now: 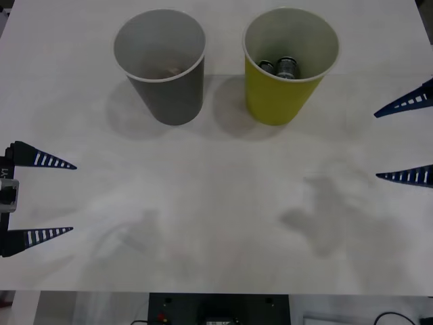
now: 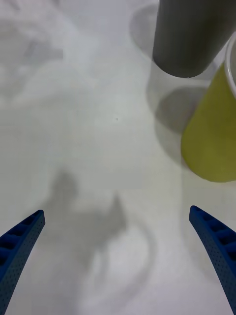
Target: Put the can into the green bin and the plastic bottle into the gray bin
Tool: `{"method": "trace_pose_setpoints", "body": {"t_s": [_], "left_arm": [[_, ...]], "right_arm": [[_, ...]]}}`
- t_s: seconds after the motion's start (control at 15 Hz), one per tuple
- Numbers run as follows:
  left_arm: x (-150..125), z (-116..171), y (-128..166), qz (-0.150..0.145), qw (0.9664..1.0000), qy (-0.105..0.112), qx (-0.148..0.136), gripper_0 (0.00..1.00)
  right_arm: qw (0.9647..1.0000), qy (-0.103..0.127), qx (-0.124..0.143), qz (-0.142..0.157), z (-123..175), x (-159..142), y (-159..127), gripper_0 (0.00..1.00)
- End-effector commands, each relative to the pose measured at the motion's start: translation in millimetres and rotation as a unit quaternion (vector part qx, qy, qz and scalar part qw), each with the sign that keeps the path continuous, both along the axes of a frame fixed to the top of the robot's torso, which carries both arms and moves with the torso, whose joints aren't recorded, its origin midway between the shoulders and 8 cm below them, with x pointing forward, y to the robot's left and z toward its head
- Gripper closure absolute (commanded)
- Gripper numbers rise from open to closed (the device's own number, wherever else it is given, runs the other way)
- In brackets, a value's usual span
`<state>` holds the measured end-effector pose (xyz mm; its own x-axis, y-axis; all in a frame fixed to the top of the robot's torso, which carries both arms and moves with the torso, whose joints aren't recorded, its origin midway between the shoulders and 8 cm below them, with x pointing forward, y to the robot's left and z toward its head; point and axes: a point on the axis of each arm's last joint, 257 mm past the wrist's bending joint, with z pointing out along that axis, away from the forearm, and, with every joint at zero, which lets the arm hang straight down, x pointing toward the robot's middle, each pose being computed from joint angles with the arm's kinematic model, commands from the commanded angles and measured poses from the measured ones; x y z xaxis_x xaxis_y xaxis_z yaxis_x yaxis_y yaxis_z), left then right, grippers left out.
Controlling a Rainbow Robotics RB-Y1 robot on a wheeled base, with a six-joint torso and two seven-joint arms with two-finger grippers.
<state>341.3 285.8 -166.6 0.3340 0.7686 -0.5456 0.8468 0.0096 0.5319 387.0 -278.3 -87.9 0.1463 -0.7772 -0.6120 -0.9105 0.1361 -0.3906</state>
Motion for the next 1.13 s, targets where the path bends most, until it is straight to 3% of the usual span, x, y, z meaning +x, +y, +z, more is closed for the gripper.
{"method": "trace_pose_setpoints", "body": {"t_s": [0.07, 0.27, 0.6, 1.13], "left_arm": [[0, 0, 0, 0.000, 1.0000, 0.000, 0.000, 0.00], [0, 0, 0, 0.000, 1.0000, 0.000, 0.000, 0.00], [0, 0, 0, 0.000, 1.0000, 0.000, 0.000, 0.00], [0, 0, 0, 0.000, 1.0000, 0.000, 0.000, 0.00]], "right_arm": [[0.9998, -0.006, -0.007, 0.017, -20, -14, -11, 0.00], [0.9995, -0.009, -0.006, 0.030, -42, -25, -16, 0.00], [0.9984, -0.018, -0.037, 0.039, -71, -31, -29, 0.00], [0.9978, -0.021, -0.049, 0.039, -76, -29, -33, 0.00]]}}
